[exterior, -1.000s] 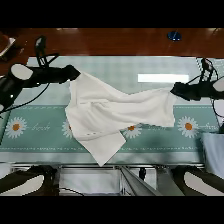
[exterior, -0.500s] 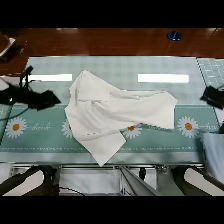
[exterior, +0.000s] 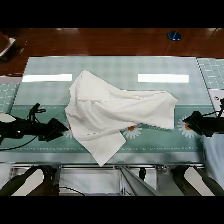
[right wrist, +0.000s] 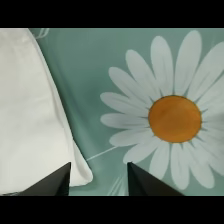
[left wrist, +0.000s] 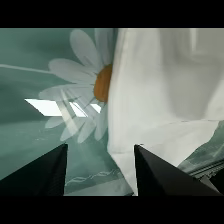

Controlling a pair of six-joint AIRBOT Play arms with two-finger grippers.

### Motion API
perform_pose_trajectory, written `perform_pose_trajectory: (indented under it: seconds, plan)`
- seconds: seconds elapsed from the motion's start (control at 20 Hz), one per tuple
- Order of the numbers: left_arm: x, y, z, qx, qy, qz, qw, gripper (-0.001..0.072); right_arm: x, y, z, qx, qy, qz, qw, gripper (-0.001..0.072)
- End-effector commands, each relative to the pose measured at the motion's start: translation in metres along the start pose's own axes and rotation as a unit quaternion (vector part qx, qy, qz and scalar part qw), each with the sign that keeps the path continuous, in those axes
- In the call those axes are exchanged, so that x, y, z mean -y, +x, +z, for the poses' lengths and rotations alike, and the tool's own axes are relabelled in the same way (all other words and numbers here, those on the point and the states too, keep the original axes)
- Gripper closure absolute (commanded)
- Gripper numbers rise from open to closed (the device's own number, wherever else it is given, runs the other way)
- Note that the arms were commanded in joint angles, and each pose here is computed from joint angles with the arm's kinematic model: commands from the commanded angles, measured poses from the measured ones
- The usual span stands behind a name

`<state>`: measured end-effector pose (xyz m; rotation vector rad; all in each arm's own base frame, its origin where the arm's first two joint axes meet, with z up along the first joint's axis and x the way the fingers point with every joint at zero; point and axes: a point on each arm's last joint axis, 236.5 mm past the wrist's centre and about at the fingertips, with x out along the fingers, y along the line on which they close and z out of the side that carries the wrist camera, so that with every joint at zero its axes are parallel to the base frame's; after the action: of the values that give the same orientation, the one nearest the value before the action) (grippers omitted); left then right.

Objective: Fold the shirts.

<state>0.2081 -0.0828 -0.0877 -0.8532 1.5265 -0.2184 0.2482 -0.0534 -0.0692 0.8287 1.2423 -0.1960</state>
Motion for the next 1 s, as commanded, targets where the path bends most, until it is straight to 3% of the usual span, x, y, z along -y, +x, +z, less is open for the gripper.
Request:
perform_pose_trajectory:
  seconds: [0.0,0.25,0.35,0.8,0.85,0.95]
  plan:
    - [0.019,0.027,-0.004,0.014,-0.005,-0.044,0.999,0.0199,-0.005,0.004,-0.006,-0.001,0.002,0.017,1.0,0.0308]
    - [0.038,0.076,-0.024,-0.035,0.06,-0.017,0.997,0.0227,-0.003,0.008,-0.011,-0.017,0.007,0.017,1.0,0.0308]
    - [0.048,0.08,-0.028,-0.058,0.078,-0.019,0.995,0.0682,-0.001,0.015,-0.02,-0.045,0.012,0.019,0.999,0.0308]
    - [0.065,0.073,-0.013,-0.042,0.108,-0.03,0.993,0.069,-0.043,0.071,-0.042,-0.114,-0.031,0.071,0.99,0.0309]
    - [0.065,0.073,-0.013,-0.041,0.108,-0.029,0.993,0.0689,-0.05,0.075,-0.04,-0.112,-0.037,0.075,0.99,0.0361]
    - [0.067,0.072,-0.009,-0.035,0.109,-0.031,0.993,0.0689,-0.071,0.071,-0.031,-0.107,-0.074,0.084,0.988,0.0672]
